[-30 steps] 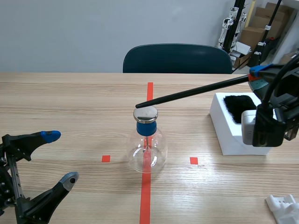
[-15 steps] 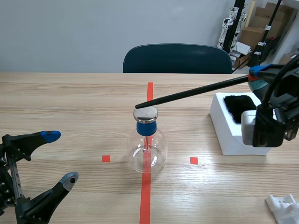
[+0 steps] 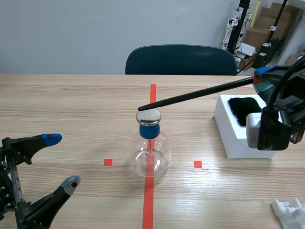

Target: Do the electroscope experiment. hold the rod still at the electroscope

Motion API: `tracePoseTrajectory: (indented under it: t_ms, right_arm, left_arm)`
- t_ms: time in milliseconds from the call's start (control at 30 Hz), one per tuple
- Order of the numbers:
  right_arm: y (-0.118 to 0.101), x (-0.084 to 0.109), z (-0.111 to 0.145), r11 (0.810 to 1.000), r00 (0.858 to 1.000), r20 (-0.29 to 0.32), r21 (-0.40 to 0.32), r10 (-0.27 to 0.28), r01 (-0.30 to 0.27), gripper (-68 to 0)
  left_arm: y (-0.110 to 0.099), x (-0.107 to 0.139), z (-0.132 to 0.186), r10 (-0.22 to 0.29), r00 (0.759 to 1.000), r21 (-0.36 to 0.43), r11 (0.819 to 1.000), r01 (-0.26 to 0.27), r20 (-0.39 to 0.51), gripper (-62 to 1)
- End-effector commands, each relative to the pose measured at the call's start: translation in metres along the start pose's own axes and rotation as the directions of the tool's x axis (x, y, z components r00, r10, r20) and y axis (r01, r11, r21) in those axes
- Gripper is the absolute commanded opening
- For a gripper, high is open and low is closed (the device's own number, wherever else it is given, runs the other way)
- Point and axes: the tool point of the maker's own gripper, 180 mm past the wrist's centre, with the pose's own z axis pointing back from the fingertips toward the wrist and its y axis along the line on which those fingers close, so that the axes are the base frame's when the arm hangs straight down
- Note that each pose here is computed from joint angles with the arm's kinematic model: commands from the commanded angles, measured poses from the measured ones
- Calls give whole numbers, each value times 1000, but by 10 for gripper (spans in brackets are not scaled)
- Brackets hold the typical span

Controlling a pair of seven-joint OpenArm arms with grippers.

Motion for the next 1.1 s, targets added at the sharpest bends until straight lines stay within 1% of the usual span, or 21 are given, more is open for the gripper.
tracePoseTrajectory:
  t_ms: [0, 200, 433, 533, 733, 933, 1067]
  right_arm:
    - [-7, -6, -1, 1000, 1000, -8, -22, 22, -22, -671]
    - [-10, -13, 0, 999, 999, -25, -30, 23, -23, -671]
    - [-20, -29, 3, 999, 999, -49, -52, 3, -6, -671]
    - [-24, -33, 8, 998, 999, -50, -58, -8, 5, -671]
    - [-39, -41, 22, 995, 997, -57, -91, -42, 37, -671]
    - [-55, -59, 41, 989, 992, -97, -128, -86, 73, -671]
    - [-58, -75, 55, 985, 984, -130, -137, -121, 103, -671]
  left_arm:
    - [3, 7, -1, -9, 1000, 2, 1000, 9, 27, 14]
    - [3, 7, -1, -9, 1000, 2, 1000, 9, 27, 14]
    - [3, 7, -1, -9, 1000, 2, 1000, 9, 27, 14]
    - [3, 7, -1, -9, 1000, 2, 1000, 9, 27, 14]
    - [3, 7, -1, -9, 1000, 2, 1000, 9, 27, 14]
    - [3, 7, -1, -9, 1000, 2, 1000, 9, 27, 14]
    - [3, 7, -1, -9, 1000, 2, 1000, 9, 27, 14]
